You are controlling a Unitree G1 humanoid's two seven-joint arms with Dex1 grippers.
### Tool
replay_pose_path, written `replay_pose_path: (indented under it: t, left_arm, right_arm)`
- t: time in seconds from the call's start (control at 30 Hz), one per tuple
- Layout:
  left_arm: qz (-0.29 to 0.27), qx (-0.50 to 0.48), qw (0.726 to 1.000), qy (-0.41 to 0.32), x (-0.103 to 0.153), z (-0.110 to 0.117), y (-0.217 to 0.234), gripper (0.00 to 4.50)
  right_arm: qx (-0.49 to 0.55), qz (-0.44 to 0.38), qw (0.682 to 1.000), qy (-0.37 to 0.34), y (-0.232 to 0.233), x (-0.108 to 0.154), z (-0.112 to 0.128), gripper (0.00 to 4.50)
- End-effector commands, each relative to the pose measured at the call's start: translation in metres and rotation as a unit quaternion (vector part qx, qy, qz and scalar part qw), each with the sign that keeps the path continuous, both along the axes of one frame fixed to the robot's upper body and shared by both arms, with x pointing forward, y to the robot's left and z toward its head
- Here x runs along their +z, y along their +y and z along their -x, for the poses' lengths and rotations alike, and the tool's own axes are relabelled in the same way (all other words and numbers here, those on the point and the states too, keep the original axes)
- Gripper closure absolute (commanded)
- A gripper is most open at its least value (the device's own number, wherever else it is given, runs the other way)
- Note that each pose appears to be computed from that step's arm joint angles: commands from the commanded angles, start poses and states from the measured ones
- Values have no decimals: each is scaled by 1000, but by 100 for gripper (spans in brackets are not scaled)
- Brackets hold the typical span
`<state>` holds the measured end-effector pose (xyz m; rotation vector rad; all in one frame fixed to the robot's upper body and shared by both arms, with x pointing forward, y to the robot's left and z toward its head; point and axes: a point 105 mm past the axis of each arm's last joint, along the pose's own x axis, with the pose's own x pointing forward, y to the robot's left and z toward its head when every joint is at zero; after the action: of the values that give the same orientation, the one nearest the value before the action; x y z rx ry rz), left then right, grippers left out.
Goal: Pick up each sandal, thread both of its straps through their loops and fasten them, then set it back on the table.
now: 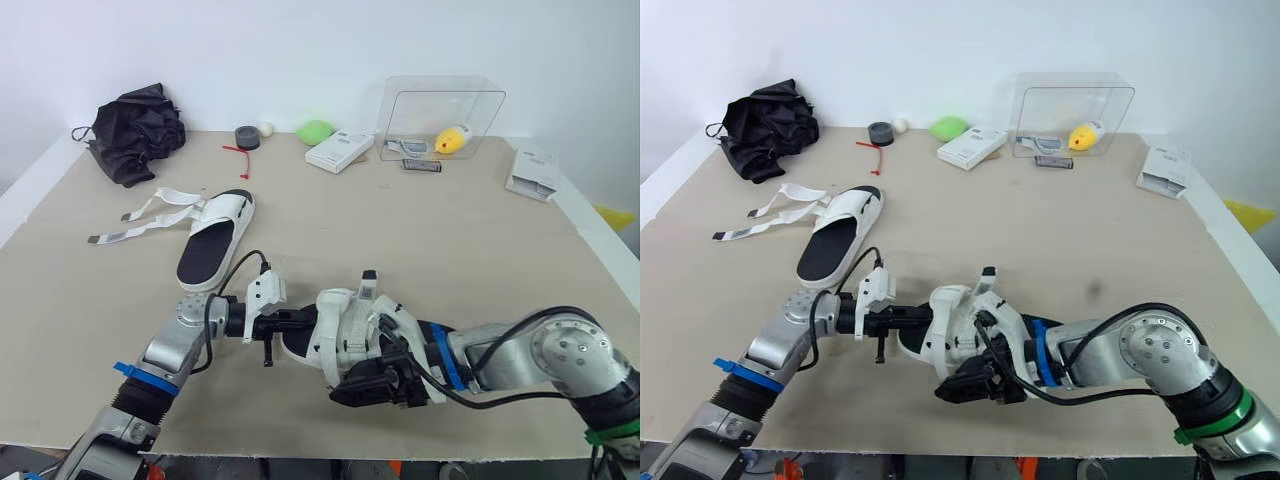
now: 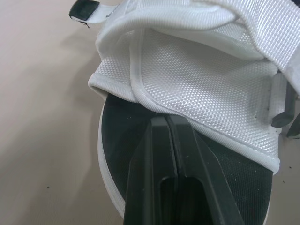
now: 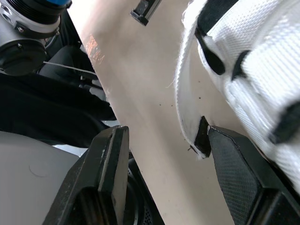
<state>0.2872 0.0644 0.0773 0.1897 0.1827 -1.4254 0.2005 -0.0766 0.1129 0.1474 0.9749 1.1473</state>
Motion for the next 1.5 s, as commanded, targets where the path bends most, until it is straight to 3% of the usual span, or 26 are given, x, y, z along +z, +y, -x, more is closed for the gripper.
replay_pose_path:
  t: [0.03, 0.33, 0.43, 0.57, 0.6, 1.03, 1.3, 1.5]
  left_arm:
    - [-73, -6, 991, 113, -58, 28, 11, 450]
    - [-78, -6, 991, 113, -59, 28, 10, 450]
    - [-78, -5, 991, 111, -59, 27, 10, 450]
    - [-78, -3, 991, 111, -59, 27, 11, 450]
    - [-79, -3, 991, 111, -59, 27, 11, 450]
    - [-100, 1, 991, 91, -52, 20, 13, 450]
    - [-99, -7, 993, 70, -34, 15, 6, 450]
    - [-97, -5, 993, 66, -29, 13, 6, 450]
  right_arm:
    - [-33, 18, 999, -34, -4, 4, -17, 159]
    - [-56, 55, 996, -52, -8, -3, -26, 159]
    - [-58, 51, 996, -54, -7, 0, -27, 231]
    - [-60, 36, 996, -55, -5, 6, -29, 422]
    - [-59, 33, 996, -54, -5, 7, -29, 444]
    - [-23, -144, 989, -28, 7, 69, -19, 444]
    - [-105, -85, 991, -14, -5, 54, -53, 444]
    - [-91, -72, 993, 2, -4, 51, -54, 444]
